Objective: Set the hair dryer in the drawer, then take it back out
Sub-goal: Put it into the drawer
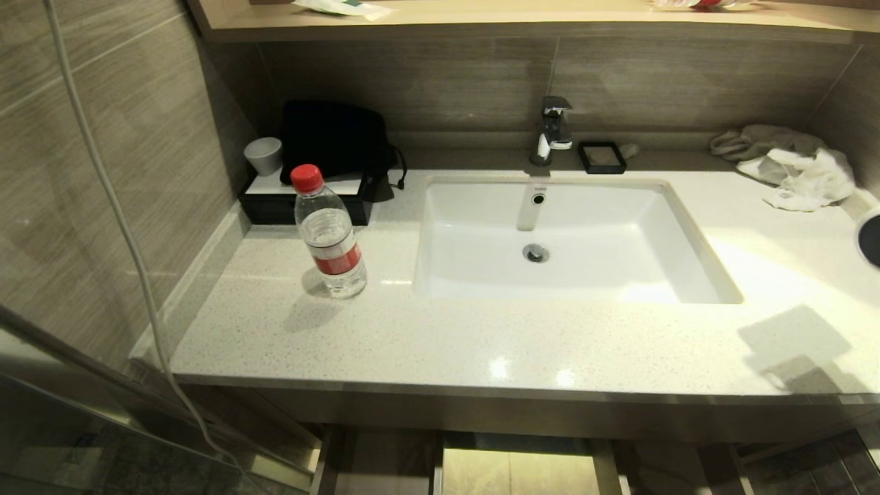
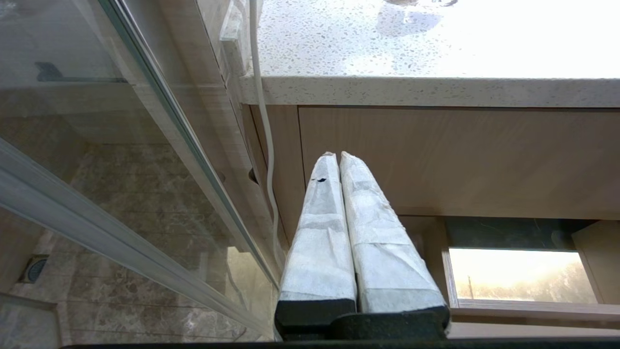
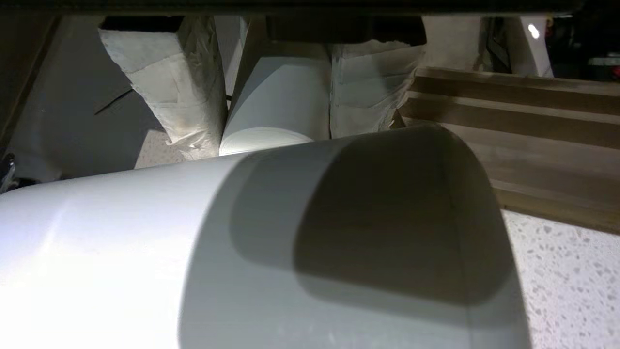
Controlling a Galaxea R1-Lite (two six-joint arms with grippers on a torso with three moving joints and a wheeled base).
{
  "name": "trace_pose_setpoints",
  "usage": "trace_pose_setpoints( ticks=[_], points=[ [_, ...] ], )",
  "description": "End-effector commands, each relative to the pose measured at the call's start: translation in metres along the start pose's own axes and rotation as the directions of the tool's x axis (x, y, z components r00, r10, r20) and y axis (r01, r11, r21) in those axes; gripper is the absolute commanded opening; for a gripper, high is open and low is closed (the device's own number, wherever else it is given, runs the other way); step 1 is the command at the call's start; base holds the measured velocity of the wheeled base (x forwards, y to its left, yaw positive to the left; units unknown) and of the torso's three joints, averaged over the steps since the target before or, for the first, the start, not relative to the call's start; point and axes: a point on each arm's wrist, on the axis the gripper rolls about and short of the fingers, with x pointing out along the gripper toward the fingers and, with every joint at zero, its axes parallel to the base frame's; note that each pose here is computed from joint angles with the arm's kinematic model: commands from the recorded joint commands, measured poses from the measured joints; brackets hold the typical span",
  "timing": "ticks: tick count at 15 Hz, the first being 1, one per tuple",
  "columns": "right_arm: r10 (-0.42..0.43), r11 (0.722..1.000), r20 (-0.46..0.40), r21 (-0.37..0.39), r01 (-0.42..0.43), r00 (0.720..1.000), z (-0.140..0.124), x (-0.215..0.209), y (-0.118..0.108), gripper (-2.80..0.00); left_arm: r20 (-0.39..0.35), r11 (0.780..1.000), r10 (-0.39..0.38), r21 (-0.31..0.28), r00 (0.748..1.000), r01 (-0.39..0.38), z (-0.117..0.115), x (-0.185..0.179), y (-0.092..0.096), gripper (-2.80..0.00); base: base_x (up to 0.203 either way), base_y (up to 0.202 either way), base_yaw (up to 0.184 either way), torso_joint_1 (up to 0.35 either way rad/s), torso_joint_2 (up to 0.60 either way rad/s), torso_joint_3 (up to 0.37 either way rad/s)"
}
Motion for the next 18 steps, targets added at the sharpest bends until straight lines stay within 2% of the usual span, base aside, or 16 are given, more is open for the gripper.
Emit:
trace_pose_setpoints(
  ticks=[1, 2, 4, 8, 11, 18],
  points=[
    [-0.002, 0.995, 0.009, 0.095, 0.001, 1.000, -0.004, -0.004, 0.004, -2.80, 0.000, 1.000, 0.000, 0.000, 1.000, 0.000, 0.000, 0.000, 0.000, -2.80, 0.000, 0.000, 0.000, 0.000, 0.00, 0.000],
    [0.002, 0.990, 0.009, 0.139, -0.004, 1.000, -0.009, -0.004, 0.007, -2.80, 0.000, 1.000, 0.000, 0.000, 1.000, 0.000, 0.000, 0.000, 0.000, -2.80, 0.000, 0.000, 0.000, 0.000, 0.00, 0.000],
    [-0.027, 0.987, 0.052, 0.158, 0.019, 0.998, -0.013, -0.004, 0.011, -2.80, 0.000, 1.000, 0.000, 0.000, 1.000, 0.000, 0.000, 0.000, 0.000, -2.80, 0.000, 0.000, 0.000, 0.000, 0.00, 0.000],
    [-0.105, 0.985, 0.167, 0.151, 0.080, 0.980, -0.014, 0.000, 0.012, -2.80, 0.000, 1.000, 0.000, 0.000, 1.000, 0.000, 0.000, 0.000, 0.000, -2.80, 0.000, 0.000, 0.000, 0.000, 0.00, 0.000],
    [-0.133, 0.985, 0.232, 0.138, 0.103, 0.963, -0.018, -0.002, 0.018, -2.80, 0.000, 1.000, 0.000, 0.000, 1.000, 0.000, 0.000, 0.000, 0.000, -2.80, 0.000, 0.000, 0.000, 0.000, 0.00, 0.000],
    [-0.136, 0.986, 0.249, 0.131, 0.106, 0.959, -0.019, -0.004, 0.021, -2.80, 0.000, 1.000, 0.000, 0.000, 1.000, 0.000, 0.000, 0.000, 0.000, -2.80, 0.000, 0.000, 0.000, -0.312, 0.24, -0.070]
  ],
)
